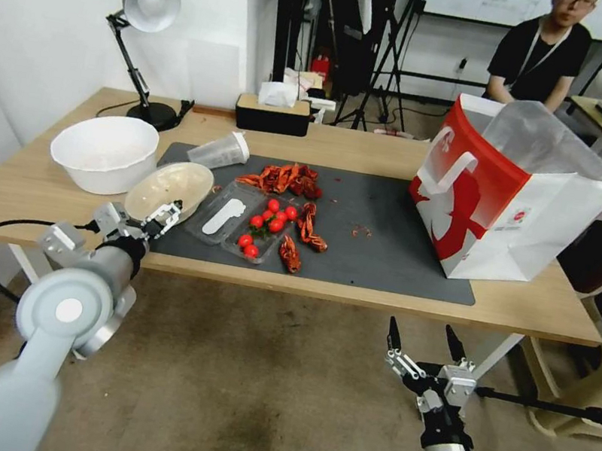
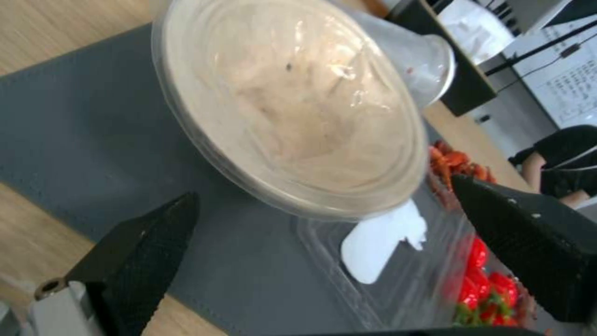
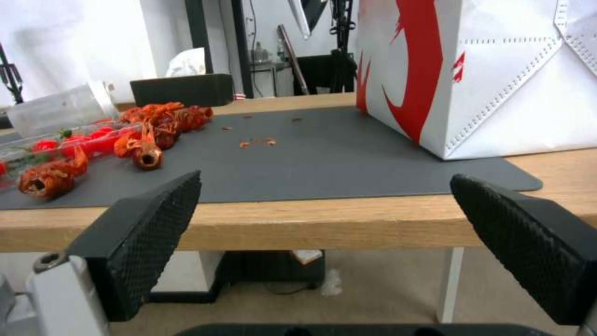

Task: Pick up the trash from the table and place it into the takeout bag.

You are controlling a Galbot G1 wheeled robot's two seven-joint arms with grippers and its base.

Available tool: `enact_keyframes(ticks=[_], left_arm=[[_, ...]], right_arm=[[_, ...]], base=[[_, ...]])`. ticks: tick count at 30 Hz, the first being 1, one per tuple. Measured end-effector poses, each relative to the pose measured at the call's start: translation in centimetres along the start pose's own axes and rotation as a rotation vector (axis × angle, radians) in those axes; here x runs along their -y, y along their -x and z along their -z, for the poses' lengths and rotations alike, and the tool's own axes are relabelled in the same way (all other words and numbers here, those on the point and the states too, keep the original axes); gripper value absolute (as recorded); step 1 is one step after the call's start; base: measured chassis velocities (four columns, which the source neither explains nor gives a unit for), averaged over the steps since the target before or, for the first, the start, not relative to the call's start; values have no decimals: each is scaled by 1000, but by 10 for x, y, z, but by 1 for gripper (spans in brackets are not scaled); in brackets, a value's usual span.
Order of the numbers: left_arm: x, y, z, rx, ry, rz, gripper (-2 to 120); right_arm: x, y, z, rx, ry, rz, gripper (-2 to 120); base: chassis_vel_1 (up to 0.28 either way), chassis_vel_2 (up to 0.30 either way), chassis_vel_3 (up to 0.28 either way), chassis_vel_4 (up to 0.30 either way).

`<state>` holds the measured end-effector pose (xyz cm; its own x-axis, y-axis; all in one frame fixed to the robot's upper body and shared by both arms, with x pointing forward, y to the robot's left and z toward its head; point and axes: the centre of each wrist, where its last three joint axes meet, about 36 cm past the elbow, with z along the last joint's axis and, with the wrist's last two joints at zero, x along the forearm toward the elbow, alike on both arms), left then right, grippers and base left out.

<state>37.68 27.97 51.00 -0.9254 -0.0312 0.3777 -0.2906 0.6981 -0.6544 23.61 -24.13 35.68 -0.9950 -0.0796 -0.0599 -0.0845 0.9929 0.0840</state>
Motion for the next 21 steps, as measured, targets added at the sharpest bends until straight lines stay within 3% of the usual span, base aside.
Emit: enact_keyframes(ticks=[7,9,11,21], left_arm=[[0,22,14,-49,-27,39,97],[-2,29,17,-56,-34,57,85],[-3,33,18,-58,-38,66,81],[-2,41,21,-47,-70,72,41]], right_arm=[[-2,0,0,-1,-4,-5,100],[-3,-1,-1,-4,-6,-7,100],[-3,-1,-2,-5,-7,-9,100],[-5,-4,-1,-8,-8,-9,100]], base=[[0,0,0,0],[0,0,0,0],[0,0,0,0],[0,0,0,0]])
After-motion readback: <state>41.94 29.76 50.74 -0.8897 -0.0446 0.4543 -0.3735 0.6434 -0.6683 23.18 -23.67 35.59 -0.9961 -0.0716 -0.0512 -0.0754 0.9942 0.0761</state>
